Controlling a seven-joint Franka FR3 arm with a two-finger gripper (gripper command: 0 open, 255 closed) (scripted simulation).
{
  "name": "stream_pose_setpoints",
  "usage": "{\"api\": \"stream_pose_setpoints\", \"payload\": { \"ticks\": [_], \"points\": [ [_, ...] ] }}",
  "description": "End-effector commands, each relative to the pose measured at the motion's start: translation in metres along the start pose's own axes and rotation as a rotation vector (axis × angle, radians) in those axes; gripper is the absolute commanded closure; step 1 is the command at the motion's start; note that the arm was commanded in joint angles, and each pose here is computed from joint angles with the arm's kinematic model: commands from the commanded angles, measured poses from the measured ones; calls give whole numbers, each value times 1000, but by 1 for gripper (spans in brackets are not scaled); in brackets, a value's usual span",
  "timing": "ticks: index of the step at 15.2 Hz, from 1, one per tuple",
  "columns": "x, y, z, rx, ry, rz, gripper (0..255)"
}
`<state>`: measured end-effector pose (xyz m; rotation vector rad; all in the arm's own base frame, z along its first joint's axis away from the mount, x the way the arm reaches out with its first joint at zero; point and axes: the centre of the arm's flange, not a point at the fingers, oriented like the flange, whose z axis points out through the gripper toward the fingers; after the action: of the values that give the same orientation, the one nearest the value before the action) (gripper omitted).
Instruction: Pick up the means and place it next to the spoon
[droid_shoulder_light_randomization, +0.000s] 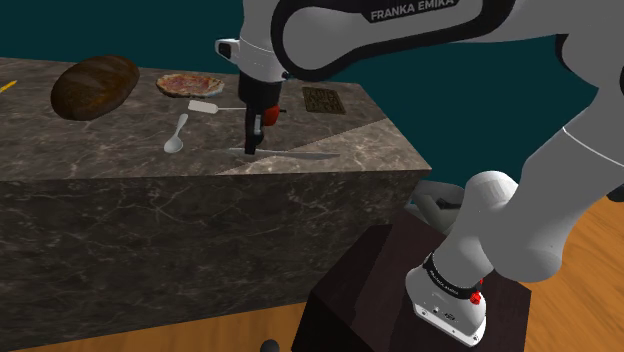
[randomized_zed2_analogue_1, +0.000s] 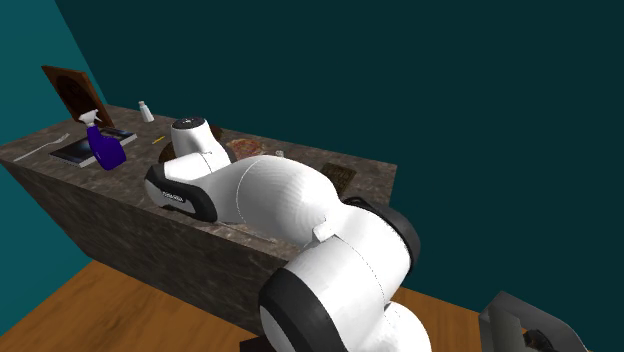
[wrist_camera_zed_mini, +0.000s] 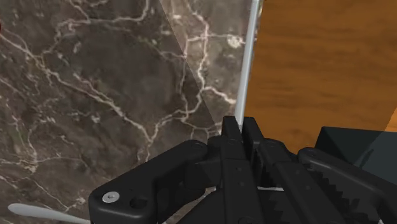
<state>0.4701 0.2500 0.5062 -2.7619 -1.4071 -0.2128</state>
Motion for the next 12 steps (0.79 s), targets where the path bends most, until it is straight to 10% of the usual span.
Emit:
{"api": "stream_pose_setpoints", "payload": {
  "ticks": [1,11,12],
  "points": [
    [-2,0,10,0,0,0,255],
    [-3,0,20,0,0,0,255],
    [-3,0,20,0,0,0,0]
  ]
}}
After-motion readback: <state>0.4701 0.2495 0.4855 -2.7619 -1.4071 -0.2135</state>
